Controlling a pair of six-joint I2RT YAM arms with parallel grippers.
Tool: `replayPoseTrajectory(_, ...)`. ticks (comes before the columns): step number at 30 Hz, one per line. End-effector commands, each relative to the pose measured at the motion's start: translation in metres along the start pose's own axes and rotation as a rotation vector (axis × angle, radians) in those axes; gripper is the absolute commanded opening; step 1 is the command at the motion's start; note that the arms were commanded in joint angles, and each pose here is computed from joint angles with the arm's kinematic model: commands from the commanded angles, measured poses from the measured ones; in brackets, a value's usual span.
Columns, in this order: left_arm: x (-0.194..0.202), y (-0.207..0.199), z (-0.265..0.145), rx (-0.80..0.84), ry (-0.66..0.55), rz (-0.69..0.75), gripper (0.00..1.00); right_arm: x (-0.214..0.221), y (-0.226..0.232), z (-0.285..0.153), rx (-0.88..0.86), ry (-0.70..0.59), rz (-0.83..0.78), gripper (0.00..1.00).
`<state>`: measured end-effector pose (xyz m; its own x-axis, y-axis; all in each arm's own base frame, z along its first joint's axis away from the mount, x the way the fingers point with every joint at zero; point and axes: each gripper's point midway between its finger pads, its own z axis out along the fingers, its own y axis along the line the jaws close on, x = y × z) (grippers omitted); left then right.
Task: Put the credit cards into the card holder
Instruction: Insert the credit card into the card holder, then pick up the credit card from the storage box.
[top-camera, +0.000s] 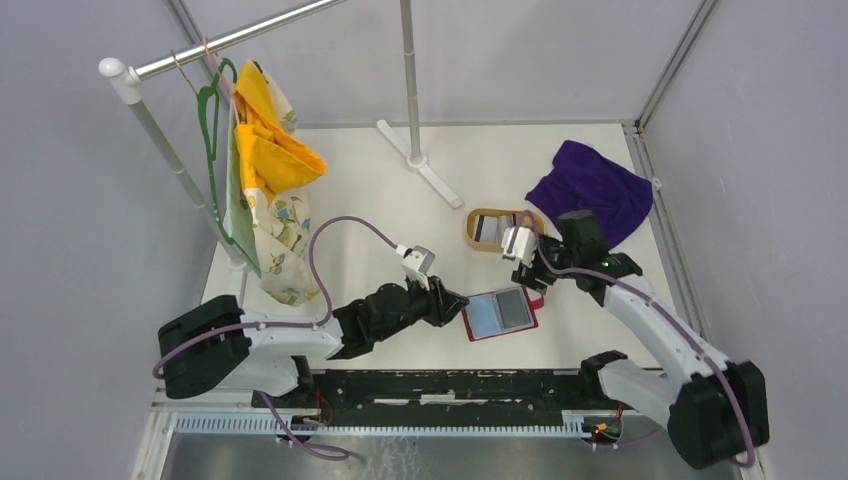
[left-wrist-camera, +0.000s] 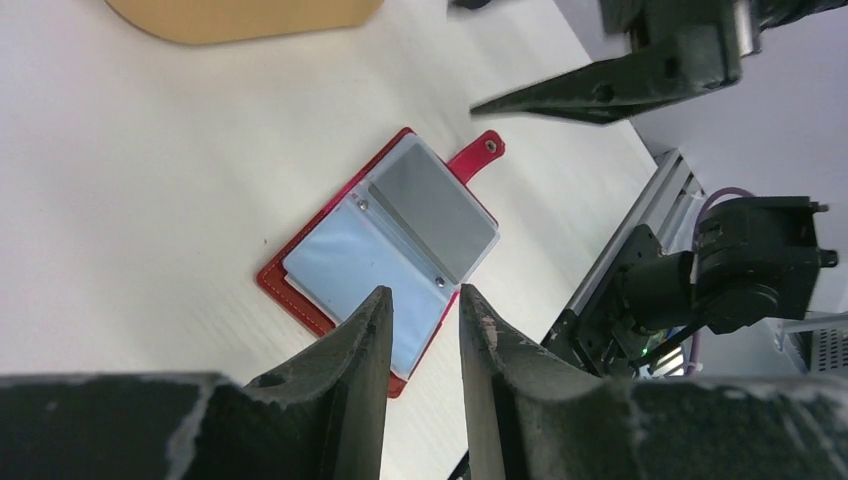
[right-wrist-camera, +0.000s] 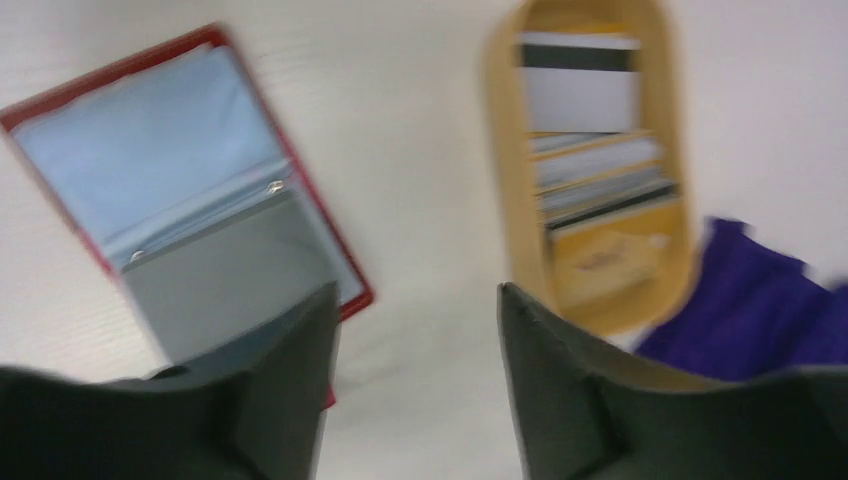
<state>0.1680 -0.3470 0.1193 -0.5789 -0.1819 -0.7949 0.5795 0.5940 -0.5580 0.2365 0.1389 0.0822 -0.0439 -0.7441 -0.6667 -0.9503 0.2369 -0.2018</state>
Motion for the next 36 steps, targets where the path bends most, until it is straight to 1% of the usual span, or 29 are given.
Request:
replayPoseTrajectory(1, -0.031, -0.01, -0.012, 0.026, -0.102, 0.035, 0.37, -0.072, -0.089, -0.069, 0.492, -0.201, -0.073, 0.9)
replayPoseTrajectory(2, -0.034, -0.009, -0.015, 0.02, -0.113, 0.032, 0.39, -0.081, -0.101, -0.082, 0.583, -0.254, -0.018, 0.98)
replayPoseTrajectory(3, -0.037, -0.008, -0.017, 0.013, -0.124, 0.029, 0.43, -0.088, -0.111, -0.089, 0.626, -0.287, 0.041, 0.98)
replayPoseTrajectory(4, -0.039, -0.007, -0.019, 0.004, -0.133, 0.022, 0.51, -0.098, -0.115, -0.089, 0.592, -0.296, 0.078, 0.98)
replayPoseTrajectory(5, -0.041, -0.004, -0.021, -0.008, -0.14, 0.016, 0.6, -0.1, -0.114, -0.078, 0.518, -0.288, 0.121, 0.98)
replayPoseTrajectory(7, -0.042, -0.002, -0.024, -0.023, -0.145, 0.012, 0.73, -0.115, -0.111, -0.061, 0.371, -0.329, 0.242, 0.98)
replayPoseTrajectory(8, -0.042, -0.001, -0.024, -0.029, -0.143, 0.011, 0.77, -0.116, -0.111, -0.05, 0.318, -0.338, 0.292, 0.94)
replayPoseTrajectory(9, -0.042, 0.0, -0.025, -0.034, -0.138, 0.011, 0.78, -0.116, -0.115, -0.044, 0.308, -0.344, 0.342, 0.92)
replayPoseTrajectory(10, -0.042, 0.0, -0.025, -0.035, -0.137, 0.01, 0.78, -0.109, -0.122, -0.037, 0.327, -0.33, 0.391, 0.9)
replayPoseTrajectory(12, -0.041, 0.003, -0.027, -0.043, -0.137, 0.006, 0.78, -0.091, -0.138, -0.028, 0.4, -0.293, 0.483, 0.89)
replayPoseTrajectory(14, -0.04, 0.007, -0.029, -0.056, -0.14, 0.002, 0.78, -0.068, -0.151, -0.019, 0.481, -0.229, 0.582, 0.89)
replayPoseTrajectory(16, -0.04, 0.01, -0.029, -0.069, -0.145, 0.002, 0.78, -0.045, -0.155, -0.009, 0.532, -0.164, 0.671, 0.85)
replayPoseTrajectory(18, -0.038, 0.012, -0.027, -0.081, -0.14, 0.005, 0.78, -0.026, -0.155, -0.001, 0.57, -0.112, 0.726, 0.82)
replayPoseTrajectory(21, -0.035, 0.014, -0.023, -0.091, -0.131, 0.004, 0.77, -0.011, -0.153, 0.009, 0.584, -0.076, 0.758, 0.72)
replayPoseTrajectory(25, -0.031, 0.013, -0.017, -0.091, -0.114, 0.002, 0.77, 0.0, -0.154, 0.018, 0.585, -0.026, 0.779, 0.63)
replayPoseTrajectory(28, -0.028, 0.012, -0.016, -0.084, -0.109, -0.006, 0.77, 0.007, -0.154, 0.024, 0.594, -0.002, 0.801, 0.63)
replayPoseTrajectory(36, -0.026, 0.011, -0.016, -0.07, -0.106, -0.021, 0.76, 0.021, -0.155, 0.038, 0.594, 0.065, 0.817, 0.64)
